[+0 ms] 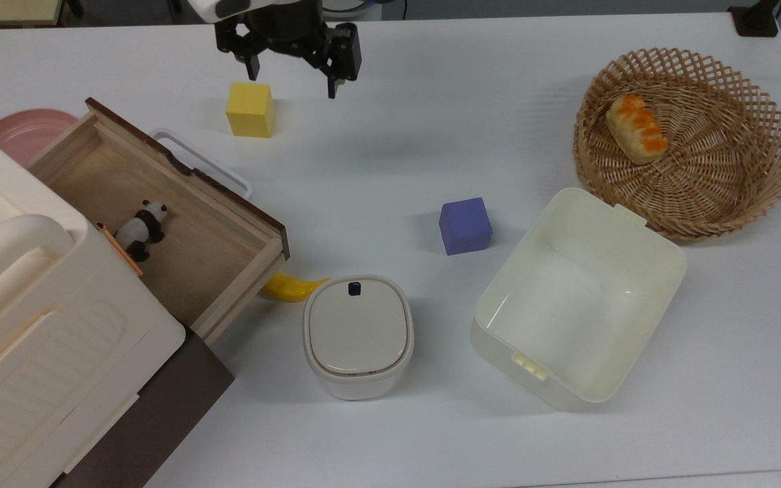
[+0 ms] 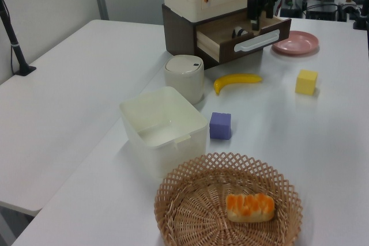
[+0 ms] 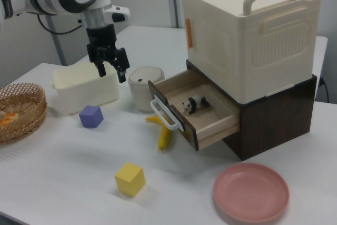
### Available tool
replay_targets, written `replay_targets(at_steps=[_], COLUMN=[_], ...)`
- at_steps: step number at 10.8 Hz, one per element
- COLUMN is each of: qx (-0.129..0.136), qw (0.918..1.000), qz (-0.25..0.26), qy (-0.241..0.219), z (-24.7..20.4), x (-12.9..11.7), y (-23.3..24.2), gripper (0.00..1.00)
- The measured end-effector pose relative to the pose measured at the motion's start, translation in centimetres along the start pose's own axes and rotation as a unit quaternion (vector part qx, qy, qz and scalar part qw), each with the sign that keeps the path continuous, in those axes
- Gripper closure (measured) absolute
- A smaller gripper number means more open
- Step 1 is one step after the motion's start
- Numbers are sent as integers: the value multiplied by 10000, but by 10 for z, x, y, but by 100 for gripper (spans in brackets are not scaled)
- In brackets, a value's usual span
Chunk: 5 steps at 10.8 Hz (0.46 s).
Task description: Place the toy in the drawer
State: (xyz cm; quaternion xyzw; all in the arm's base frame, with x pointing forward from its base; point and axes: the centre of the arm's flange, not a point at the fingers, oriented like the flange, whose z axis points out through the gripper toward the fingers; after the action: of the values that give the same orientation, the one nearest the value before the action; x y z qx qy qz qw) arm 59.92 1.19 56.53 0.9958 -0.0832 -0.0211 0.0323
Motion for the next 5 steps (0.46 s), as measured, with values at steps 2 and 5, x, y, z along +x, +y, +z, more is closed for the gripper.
replay_targets(at_steps=[2,5], qx=[-6,-3], qw=[9991,9977], qz=[-417,-676], qy=[-72,-71], z=[5,4], x=[-5,-6], y=[3,16], gripper=[0,0])
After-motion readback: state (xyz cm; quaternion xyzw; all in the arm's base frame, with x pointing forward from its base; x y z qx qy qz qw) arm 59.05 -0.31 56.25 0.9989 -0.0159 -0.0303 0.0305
